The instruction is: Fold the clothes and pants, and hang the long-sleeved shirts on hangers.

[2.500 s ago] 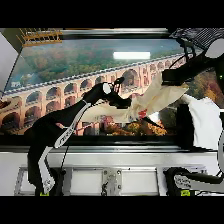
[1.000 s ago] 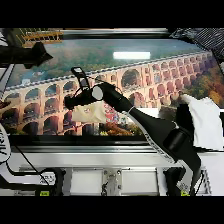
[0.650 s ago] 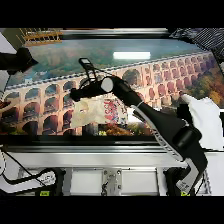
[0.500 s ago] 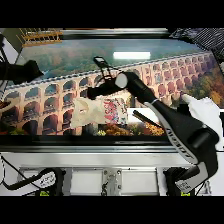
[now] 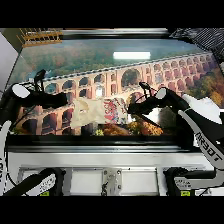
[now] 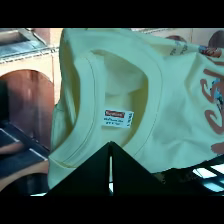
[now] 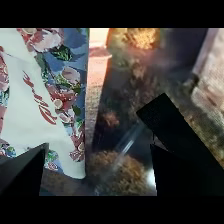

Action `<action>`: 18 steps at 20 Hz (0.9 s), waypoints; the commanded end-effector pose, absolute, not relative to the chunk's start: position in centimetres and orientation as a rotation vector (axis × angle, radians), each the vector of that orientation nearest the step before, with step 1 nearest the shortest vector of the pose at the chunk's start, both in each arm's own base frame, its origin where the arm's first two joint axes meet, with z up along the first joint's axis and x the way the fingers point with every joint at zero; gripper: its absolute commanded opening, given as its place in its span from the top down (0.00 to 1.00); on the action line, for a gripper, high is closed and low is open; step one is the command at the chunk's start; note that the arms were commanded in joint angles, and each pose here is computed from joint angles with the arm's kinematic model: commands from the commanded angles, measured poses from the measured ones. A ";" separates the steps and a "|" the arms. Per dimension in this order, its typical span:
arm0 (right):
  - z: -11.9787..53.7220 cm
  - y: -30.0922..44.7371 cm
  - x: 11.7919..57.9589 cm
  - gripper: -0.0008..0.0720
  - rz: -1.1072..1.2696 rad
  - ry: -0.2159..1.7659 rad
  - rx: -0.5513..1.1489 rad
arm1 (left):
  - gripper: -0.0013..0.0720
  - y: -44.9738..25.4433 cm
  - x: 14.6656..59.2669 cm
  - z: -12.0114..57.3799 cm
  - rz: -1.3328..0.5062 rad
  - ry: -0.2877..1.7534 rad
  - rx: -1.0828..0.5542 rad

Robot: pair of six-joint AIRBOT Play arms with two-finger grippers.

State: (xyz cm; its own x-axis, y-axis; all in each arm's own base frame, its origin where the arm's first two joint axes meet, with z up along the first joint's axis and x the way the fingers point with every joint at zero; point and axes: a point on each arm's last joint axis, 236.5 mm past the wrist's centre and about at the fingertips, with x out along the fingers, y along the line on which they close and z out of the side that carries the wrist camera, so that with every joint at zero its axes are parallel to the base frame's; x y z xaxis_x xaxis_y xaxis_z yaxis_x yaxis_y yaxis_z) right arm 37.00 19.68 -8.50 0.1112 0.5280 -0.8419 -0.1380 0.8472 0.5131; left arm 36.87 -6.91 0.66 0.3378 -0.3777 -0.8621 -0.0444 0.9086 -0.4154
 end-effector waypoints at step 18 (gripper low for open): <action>3.4 6.3 44.0 0.97 0.198 1.094 0.506 | 0.98 -11.0 36.0 -0.1 -0.310 1.220 -0.330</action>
